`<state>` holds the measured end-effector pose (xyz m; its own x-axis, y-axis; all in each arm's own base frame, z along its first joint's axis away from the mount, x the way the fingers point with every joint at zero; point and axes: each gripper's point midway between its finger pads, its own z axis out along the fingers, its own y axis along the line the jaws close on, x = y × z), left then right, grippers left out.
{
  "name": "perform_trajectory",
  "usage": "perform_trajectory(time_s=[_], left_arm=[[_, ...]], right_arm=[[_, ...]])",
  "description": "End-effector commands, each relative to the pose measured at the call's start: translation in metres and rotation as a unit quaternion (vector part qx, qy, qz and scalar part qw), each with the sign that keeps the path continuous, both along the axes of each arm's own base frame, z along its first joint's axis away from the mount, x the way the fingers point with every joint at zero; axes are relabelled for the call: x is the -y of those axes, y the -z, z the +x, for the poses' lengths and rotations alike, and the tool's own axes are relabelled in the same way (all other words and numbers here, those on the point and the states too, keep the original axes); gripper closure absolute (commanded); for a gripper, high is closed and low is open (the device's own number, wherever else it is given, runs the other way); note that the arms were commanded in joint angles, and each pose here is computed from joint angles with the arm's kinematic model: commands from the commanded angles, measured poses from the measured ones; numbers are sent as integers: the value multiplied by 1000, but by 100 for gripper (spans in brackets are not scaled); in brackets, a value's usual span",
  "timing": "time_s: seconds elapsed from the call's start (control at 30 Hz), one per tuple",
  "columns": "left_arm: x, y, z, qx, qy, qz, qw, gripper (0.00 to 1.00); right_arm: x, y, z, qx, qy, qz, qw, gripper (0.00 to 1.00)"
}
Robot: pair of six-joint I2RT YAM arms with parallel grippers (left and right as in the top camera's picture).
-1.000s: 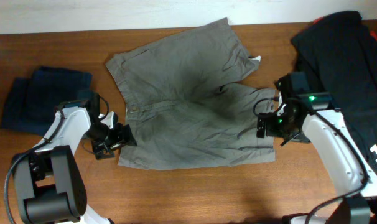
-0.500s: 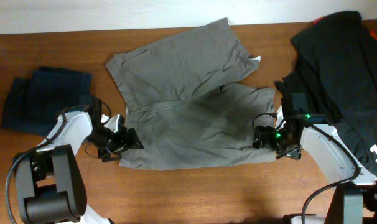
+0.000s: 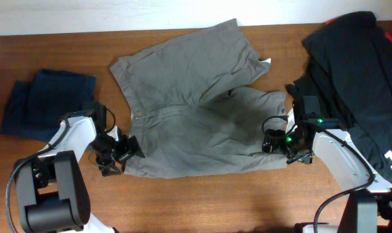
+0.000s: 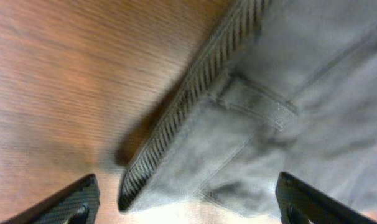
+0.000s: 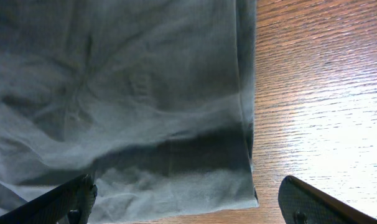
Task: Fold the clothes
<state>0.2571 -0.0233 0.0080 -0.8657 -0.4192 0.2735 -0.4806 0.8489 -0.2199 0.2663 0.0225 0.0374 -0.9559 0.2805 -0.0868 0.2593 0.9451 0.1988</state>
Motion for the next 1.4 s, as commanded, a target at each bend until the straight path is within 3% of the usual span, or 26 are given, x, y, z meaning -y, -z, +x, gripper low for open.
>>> perform_trajectory(time_s=[0.0,0.13,0.2,0.37,0.67,0.7,0.8,0.87,0.9,1.23,1.37], left_arm=[[-3,3,-2,-30,-81,21,996,7],[10,-2,-8,-51,-97,-5,994,8],[11,0,-13,-69,-123,0,990,16],[12,10,-27,-92,-146,5,985,21],[10,24,-20,-59,-148,8,987,34],[8,24,-19,-55,-147,9,988,46],[6,25,-15,-48,-142,14,989,61],[4,24,-13,-39,-132,17,990,84],[3,24,-12,-35,-125,19,991,100],[-11,12,-17,-24,-106,60,992,100],[-18,-5,-14,10,-93,77,993,100]], right_arm=[[1,1,-2,-2,7,5,1000,2],[1,1,-1,-2,7,5,1000,2],[1,1,-1,-2,7,5,1000,2],[1,1,-1,-2,7,5,1000,2],[1,1,-2,-3,7,5,1000,1],[1,1,-2,-2,7,5,1000,2],[1,1,-2,-2,7,5,1000,2],[1,1,-2,-3,7,5,1000,2],[1,1,-2,-3,7,5,1000,2],[1,1,-3,-5,9,5,1000,1],[2,2,-10,-26,48,6,999,1]])
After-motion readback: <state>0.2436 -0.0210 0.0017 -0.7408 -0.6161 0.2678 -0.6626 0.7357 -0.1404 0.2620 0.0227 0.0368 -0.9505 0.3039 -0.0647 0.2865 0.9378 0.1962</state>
